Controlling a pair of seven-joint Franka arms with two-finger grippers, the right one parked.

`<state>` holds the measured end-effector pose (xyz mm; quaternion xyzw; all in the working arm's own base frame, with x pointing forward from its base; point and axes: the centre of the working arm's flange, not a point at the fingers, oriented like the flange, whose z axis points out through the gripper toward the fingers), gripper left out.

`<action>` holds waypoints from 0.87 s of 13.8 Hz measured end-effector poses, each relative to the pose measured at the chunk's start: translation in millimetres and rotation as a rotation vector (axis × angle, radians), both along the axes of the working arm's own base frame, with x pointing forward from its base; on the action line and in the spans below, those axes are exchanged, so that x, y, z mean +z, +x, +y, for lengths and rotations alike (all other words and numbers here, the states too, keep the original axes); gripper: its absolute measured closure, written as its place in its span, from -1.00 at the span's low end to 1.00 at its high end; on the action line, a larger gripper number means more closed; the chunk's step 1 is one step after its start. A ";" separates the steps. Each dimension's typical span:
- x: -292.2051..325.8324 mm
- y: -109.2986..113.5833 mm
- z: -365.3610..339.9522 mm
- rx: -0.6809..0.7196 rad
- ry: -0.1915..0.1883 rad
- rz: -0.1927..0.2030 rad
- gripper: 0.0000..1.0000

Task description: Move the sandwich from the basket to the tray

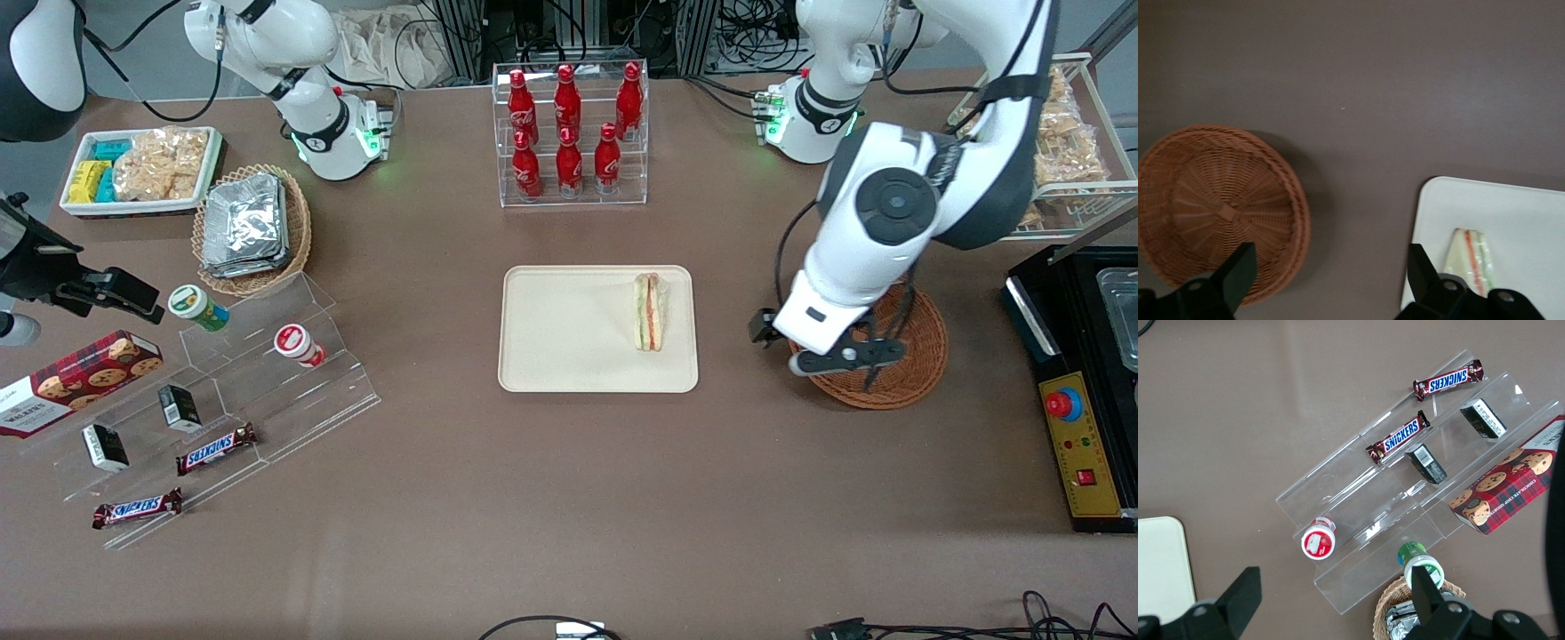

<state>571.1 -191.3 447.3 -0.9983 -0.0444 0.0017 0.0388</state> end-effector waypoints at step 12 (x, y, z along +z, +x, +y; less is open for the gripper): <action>113.8 1.1 118.7 -0.091 -0.047 0.013 -1.00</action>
